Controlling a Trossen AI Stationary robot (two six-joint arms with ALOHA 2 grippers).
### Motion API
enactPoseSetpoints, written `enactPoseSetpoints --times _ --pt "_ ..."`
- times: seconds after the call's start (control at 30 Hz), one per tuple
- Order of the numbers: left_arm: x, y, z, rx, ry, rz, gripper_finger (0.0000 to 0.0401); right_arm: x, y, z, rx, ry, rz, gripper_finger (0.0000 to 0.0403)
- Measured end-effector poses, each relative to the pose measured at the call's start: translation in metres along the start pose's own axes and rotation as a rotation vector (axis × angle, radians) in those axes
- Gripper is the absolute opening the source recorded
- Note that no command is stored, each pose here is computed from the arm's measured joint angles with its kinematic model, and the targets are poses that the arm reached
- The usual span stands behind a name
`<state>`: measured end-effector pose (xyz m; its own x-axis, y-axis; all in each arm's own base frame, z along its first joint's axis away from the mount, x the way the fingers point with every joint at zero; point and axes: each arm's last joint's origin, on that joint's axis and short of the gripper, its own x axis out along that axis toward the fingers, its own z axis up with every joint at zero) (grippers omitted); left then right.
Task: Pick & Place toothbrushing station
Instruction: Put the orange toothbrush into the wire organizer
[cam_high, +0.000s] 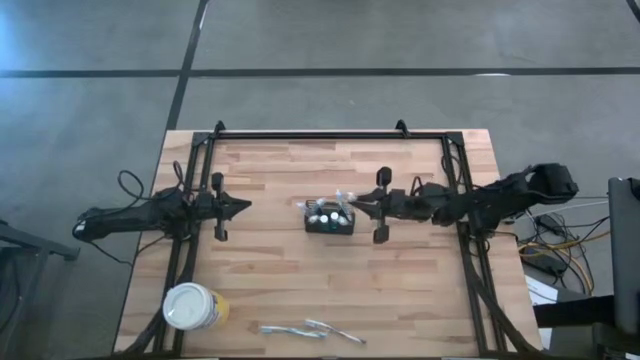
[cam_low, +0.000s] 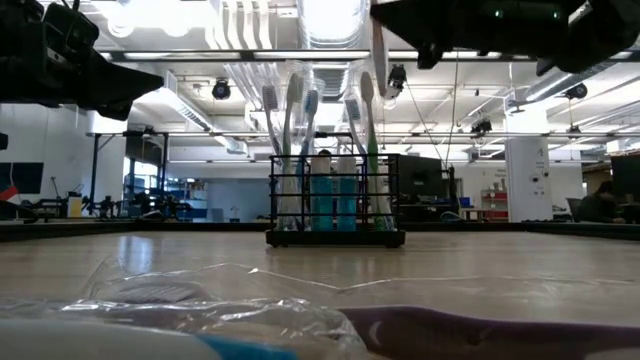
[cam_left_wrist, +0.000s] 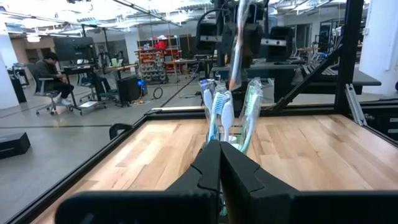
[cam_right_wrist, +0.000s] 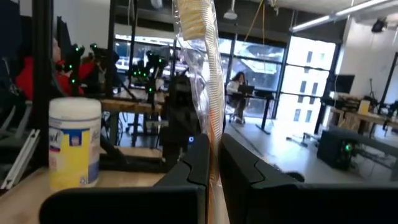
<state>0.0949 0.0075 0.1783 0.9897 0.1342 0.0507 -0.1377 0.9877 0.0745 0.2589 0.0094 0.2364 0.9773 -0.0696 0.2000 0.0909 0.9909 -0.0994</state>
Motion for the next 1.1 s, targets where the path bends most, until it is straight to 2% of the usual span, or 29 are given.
enactPoseSetpoints --times 0.27,0.63,0.83,1.0,1.1 --pt "0.000 0.000 0.000 -0.001 0.001 0.004 0.0007 0.007 0.005 -0.031 0.035 0.046 0.004 0.0013" --pt "0.000 0.000 -0.001 -0.001 0.003 0.009 0.0007 0.011 0.008 -0.058 0.033 0.084 -0.007 0.0013" --pt "0.000 0.000 -0.001 -0.001 0.005 0.009 0.0007 0.003 0.008 -0.073 0.008 0.080 -0.032 0.0013" --pt "0.000 0.000 -0.001 -0.002 0.004 0.009 0.0007 -0.008 0.008 -0.080 0.007 0.019 -0.040 0.0013" --pt "0.000 0.000 -0.001 -0.002 0.004 0.010 0.0007 -0.012 0.008 -0.090 -0.004 0.053 -0.058 0.0013"
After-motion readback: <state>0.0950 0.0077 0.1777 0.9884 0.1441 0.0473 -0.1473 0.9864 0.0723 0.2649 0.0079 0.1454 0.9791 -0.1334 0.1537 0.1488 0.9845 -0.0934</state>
